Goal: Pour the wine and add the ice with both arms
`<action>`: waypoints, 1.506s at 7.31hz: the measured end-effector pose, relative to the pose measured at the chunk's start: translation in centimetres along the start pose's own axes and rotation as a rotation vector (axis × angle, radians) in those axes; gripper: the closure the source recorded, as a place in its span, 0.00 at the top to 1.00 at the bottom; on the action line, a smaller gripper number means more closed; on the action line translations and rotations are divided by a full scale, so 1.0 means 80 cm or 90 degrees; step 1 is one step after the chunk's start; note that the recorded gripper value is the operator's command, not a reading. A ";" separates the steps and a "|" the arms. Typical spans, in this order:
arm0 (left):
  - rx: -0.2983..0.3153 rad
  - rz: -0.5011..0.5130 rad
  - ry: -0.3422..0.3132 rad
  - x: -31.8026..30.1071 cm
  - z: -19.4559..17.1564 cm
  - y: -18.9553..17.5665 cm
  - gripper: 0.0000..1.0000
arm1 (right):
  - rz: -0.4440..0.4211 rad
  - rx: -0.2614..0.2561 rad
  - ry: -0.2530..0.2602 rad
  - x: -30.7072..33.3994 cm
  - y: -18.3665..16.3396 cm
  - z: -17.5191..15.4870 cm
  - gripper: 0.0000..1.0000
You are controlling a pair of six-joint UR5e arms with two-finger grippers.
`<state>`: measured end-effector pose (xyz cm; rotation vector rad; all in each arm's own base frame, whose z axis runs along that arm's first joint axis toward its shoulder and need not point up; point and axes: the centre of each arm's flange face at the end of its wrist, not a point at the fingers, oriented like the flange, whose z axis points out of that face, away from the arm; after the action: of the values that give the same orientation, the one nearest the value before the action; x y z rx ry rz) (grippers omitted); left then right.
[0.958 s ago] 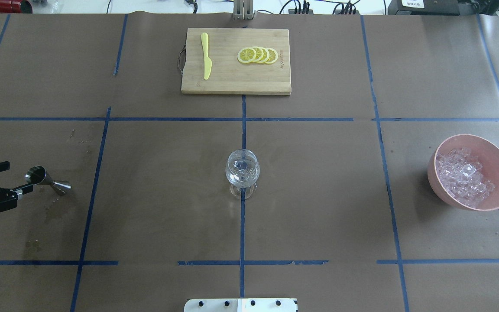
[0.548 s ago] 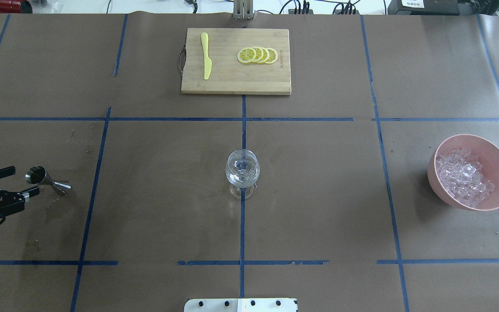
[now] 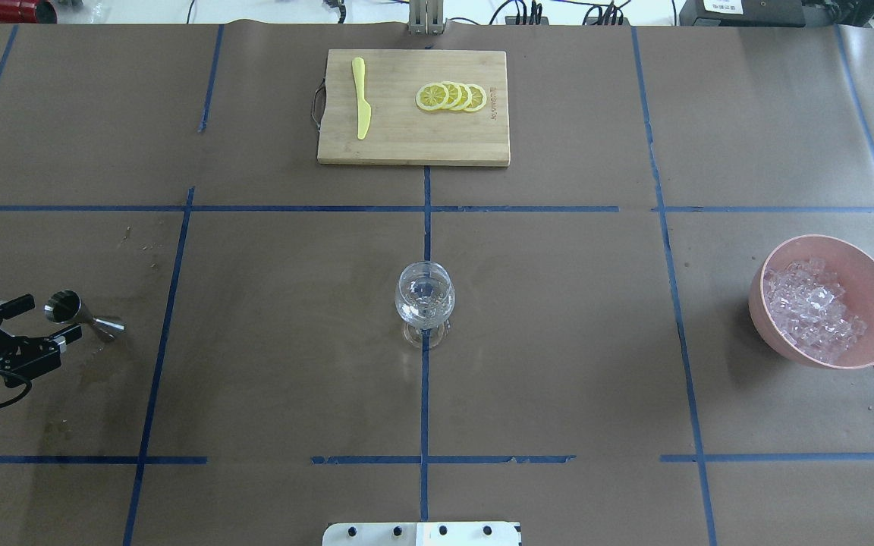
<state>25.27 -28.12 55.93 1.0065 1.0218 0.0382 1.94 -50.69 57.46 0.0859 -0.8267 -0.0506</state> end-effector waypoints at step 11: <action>0.167 -0.004 -0.170 0.023 0.062 0.101 0.99 | 0.003 -0.003 0.000 0.003 0.004 0.003 1.00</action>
<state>33.17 -25.98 61.09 1.2107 0.7979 -0.2358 1.96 -50.41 57.84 0.0793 -0.8262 -0.0487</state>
